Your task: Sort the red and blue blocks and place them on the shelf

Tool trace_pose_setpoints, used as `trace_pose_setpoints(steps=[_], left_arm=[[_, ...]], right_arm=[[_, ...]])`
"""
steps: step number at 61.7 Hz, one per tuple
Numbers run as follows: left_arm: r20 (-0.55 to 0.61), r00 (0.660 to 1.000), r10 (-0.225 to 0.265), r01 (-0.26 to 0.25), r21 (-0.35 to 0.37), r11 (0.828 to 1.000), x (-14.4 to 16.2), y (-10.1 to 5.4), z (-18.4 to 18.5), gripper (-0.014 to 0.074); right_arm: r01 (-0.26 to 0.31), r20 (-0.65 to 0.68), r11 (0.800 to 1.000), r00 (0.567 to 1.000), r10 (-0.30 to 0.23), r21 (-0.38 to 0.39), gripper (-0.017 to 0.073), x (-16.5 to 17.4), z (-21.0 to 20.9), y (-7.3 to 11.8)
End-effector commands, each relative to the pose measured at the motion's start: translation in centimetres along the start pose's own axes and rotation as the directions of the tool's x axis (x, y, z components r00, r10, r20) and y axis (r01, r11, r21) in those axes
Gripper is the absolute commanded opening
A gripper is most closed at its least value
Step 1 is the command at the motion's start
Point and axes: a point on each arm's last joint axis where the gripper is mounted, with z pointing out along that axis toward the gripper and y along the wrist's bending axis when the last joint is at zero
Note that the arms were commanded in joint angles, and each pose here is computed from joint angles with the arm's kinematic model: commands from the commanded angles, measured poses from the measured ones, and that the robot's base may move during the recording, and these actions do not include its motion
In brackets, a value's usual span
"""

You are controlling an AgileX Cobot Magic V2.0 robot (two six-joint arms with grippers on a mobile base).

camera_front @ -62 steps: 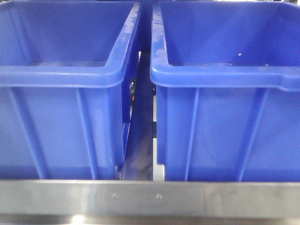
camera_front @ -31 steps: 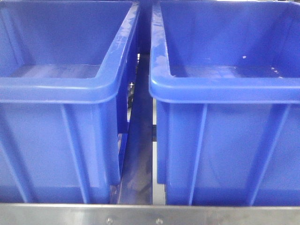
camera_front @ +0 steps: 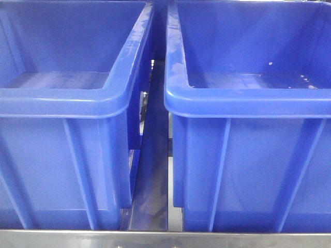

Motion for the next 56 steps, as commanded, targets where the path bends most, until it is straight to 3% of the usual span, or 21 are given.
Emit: trace_pose_setpoints(steps=[1,12,23,33,44,56], left_arm=[[0.109,0.994,-0.003,0.002,0.004,1.0,-1.7,0.0,-0.1,0.0124],[0.098,0.995,-0.003,0.002,0.003,1.0,-1.6,0.0,0.0,0.0124],[0.011,1.0,-0.004,0.004,0.001,1.0,-0.4,0.0,0.1,0.0124],[-0.02,0.998,-0.067,0.067,0.007,0.998,0.6,-0.1,0.3,0.0124],[0.008,0.998,-0.066,0.066,0.007,0.998,0.4,-0.1,0.5,0.0125],[-0.063,0.996,-0.059,0.061,0.024,0.998,0.0,-0.3,2.6,0.0126]], right_arm=[[0.017,0.119,1.0,0.993,-0.017,0.001,0.0377,-1.8,-0.2,0.1],[0.017,0.115,1.0,0.993,-0.017,0.001,0.0377,-1.7,-0.2,0.1],[0.017,0.115,1.0,0.993,-0.017,0.001,0.0377,-1.7,-0.2,0.1],[0.009,0.119,1.0,0.993,-0.009,-0.001,0.0377,-1.8,-0.2,0.1],[0.009,0.115,1.0,0.993,-0.009,-0.001,0.0372,-1.8,-0.1,0.1],[0.011,0.054,1.0,0.999,-0.01,-0.014,0.0372,-2.6,1.5,0.3]])
